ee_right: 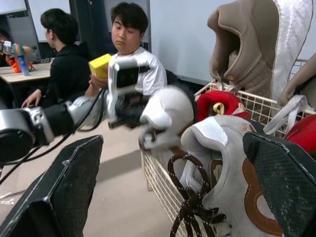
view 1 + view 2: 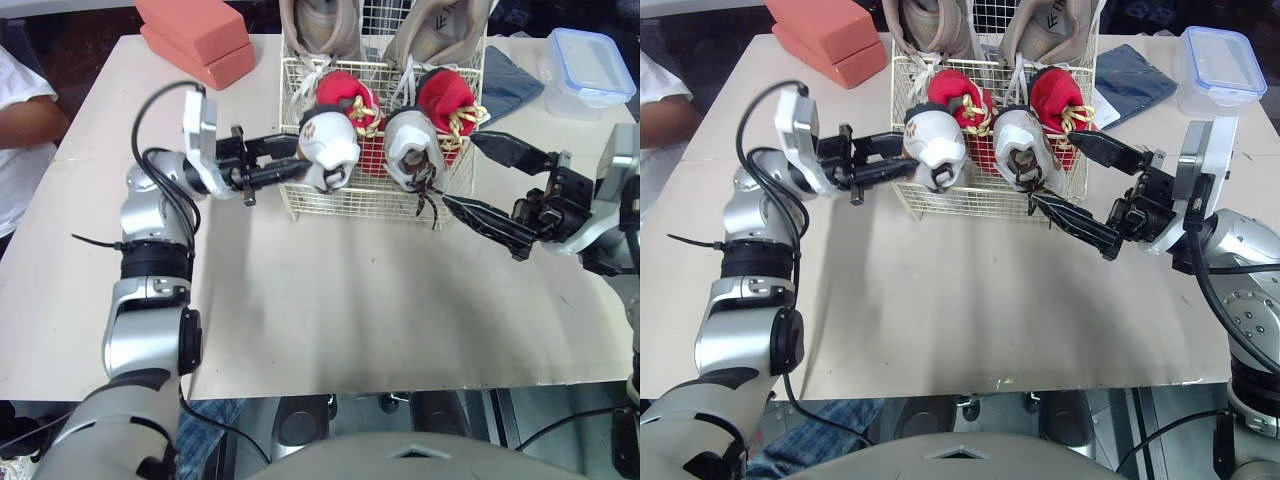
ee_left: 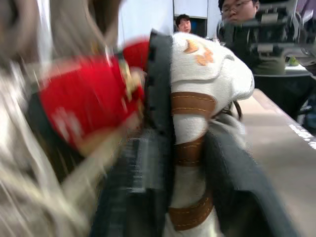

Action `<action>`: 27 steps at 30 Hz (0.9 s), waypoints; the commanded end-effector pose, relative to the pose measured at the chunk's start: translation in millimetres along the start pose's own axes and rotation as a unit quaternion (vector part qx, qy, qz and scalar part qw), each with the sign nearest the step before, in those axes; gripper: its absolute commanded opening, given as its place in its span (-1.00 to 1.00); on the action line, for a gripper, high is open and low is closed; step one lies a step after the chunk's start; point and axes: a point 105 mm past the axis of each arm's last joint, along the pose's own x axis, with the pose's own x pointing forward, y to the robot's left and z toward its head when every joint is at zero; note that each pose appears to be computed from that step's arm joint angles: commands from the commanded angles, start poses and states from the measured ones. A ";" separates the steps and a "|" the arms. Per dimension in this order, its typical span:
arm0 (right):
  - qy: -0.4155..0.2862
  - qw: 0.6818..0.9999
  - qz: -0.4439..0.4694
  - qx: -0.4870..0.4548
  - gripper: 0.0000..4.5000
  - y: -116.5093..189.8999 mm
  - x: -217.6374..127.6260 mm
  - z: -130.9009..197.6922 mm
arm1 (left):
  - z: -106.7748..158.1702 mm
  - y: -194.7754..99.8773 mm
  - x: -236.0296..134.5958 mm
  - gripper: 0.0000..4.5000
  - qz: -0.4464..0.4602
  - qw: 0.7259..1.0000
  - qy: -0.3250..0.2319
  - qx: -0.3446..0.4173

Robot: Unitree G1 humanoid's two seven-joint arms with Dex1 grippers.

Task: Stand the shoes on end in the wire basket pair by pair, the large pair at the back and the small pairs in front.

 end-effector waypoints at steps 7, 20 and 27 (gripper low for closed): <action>-0.017 0.999 0.002 -0.031 1.00 0.4 -3.4 13.4 | -18.1 -2.3 -5.6 0.98 0.017 0.998 0.045 -0.049; 0.000 1.000 -0.011 -0.027 1.00 -7.8 -14.4 7.0 | 53.0 -4.9 -14.6 0.98 0.073 0.993 -0.007 0.090; 0.004 1.000 -0.018 -0.020 1.00 -10.8 -18.4 3.1 | 71.7 -7.4 -24.6 0.98 0.122 0.989 -0.036 0.079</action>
